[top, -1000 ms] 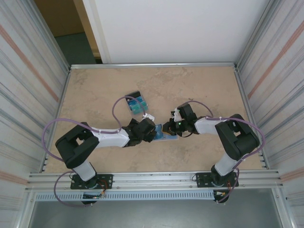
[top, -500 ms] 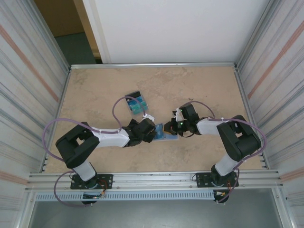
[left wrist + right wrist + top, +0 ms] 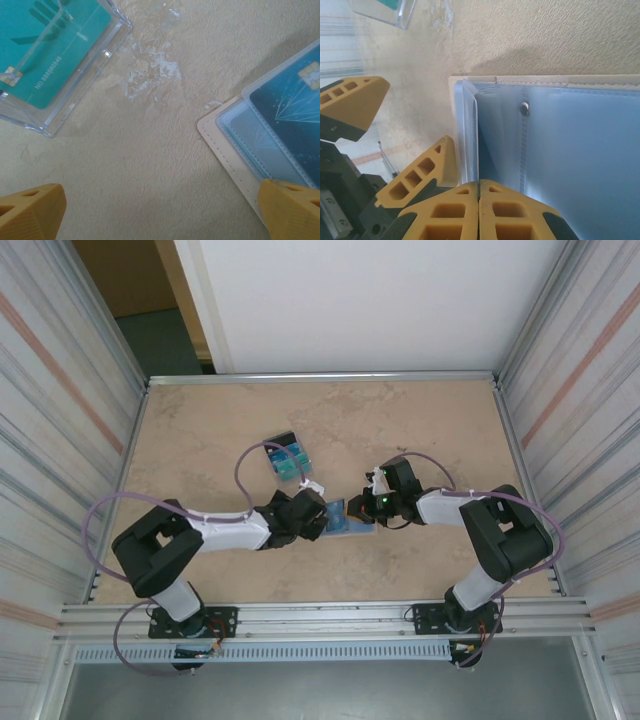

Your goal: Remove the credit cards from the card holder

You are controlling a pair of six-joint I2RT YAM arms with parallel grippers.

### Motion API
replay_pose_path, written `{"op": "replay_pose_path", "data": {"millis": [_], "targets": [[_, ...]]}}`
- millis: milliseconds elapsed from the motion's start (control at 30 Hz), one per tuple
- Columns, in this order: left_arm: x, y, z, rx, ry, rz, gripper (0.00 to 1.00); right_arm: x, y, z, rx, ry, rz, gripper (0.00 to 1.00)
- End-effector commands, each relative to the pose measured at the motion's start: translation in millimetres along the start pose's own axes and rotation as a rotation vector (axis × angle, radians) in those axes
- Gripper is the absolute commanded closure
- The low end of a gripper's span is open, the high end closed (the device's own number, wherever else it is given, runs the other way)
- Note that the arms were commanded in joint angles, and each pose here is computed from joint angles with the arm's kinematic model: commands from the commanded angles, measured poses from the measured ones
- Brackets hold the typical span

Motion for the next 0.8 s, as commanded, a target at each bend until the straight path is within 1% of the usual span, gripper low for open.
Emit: {"op": "replay_pose_path", "data": {"millis": [0,167,467,667,767], "targets": [[2.9,15.7,-13.9,-0.039,-0.033,-0.019,0.01,-4.0,-2.8,0.0,0.009,0.004,0.007,0.93],[2.3,27.7,-12.8,-0.056,-0.102,-0.051,0.01,-3.4,-2.5,1.0,0.013,0.012,0.005,0.93],[-15.0,30.9,6.1,-0.005,-0.161,0.009,0.01,-5.1,-2.9,3.1,0.022,0.015,0.012,0.92],[-13.6,23.5,14.3,0.033,-0.131,0.012,0.01,-4.9,-2.0,3.4,0.022,0.022,0.014,0.91],[-10.0,18.5,16.0,0.051,-0.112,0.017,0.01,-5.7,-1.9,3.4,0.018,0.034,0.02,0.87]]}}
Point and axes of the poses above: each hand's point on the last joint's axis, 136 mm out from that joint toward the fingers, its own z axis out along the fingers, its own x axis along the line the jaws close on, y = z × x, the point moved 9 cm from there along -z, back along the fingers, and after that the axes turned 15 degrees about -z, right-handed, at the moved point
